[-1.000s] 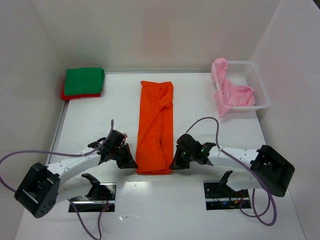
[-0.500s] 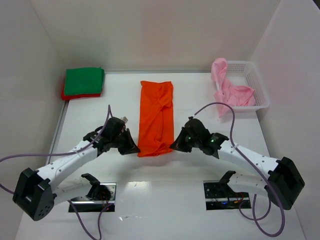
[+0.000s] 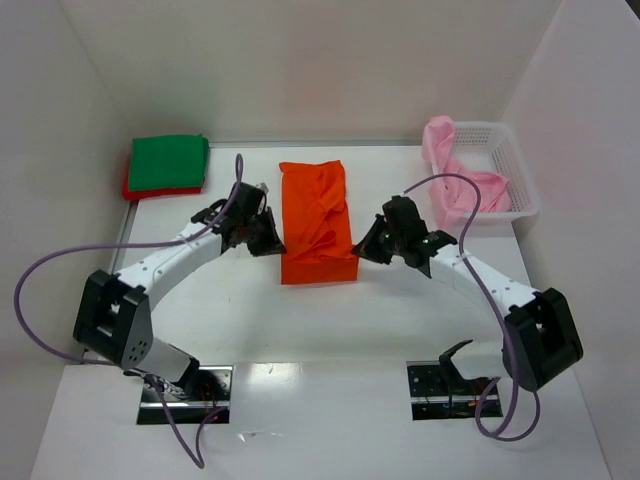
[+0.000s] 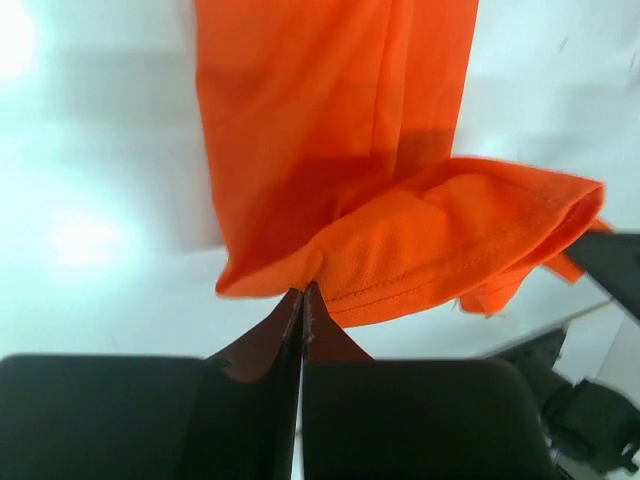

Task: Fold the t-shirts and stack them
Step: Fold the folded rectangular tshirt in 1/3 of the way

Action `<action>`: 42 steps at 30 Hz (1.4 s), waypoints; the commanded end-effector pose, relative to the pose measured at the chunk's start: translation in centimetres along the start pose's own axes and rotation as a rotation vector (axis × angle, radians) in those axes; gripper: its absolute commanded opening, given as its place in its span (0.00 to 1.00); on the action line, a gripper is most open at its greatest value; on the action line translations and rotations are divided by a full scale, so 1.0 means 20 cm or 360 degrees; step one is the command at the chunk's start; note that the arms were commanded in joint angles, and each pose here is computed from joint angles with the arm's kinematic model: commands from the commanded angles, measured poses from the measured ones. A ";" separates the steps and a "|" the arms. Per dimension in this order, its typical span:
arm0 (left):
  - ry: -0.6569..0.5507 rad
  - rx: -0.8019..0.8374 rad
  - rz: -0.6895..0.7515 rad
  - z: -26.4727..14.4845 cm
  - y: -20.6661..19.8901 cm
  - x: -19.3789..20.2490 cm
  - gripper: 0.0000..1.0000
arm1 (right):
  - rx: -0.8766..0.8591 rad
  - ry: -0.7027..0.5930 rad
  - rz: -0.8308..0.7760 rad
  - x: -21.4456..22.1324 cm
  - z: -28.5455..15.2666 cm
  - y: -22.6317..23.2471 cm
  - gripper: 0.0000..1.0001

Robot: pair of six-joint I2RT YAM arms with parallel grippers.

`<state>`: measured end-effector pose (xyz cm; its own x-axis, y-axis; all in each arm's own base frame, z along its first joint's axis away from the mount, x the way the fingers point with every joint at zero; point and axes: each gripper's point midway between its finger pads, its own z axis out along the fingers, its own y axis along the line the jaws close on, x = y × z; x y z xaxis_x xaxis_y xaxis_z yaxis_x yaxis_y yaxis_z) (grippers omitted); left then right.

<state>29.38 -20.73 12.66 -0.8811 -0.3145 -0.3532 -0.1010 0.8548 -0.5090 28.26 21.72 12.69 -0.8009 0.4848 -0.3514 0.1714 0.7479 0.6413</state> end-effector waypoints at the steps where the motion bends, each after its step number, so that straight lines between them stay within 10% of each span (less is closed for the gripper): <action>1: -0.0035 0.0048 0.0137 0.06 -0.05 -0.15 0.00 | -0.0102 -0.0087 -0.0069 -0.15 0.05 0.12 0.00; 27: 0.0086 0.0075 0.0132 0.51 0.12 -0.51 0.05 | -0.0034 -0.0032 -0.0066 -0.45 0.55 0.06 0.03; 42: -0.0089 0.0121 0.0194 0.43 0.05 -0.75 0.06 | -0.0075 -0.0212 -0.0074 -0.67 0.50 0.11 0.05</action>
<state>44.54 -18.78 8.02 -0.8925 -0.2485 -0.3765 -0.0242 0.8597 -0.5102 42.54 21.33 8.61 -0.7826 0.4954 -0.3769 0.1753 0.7564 0.6301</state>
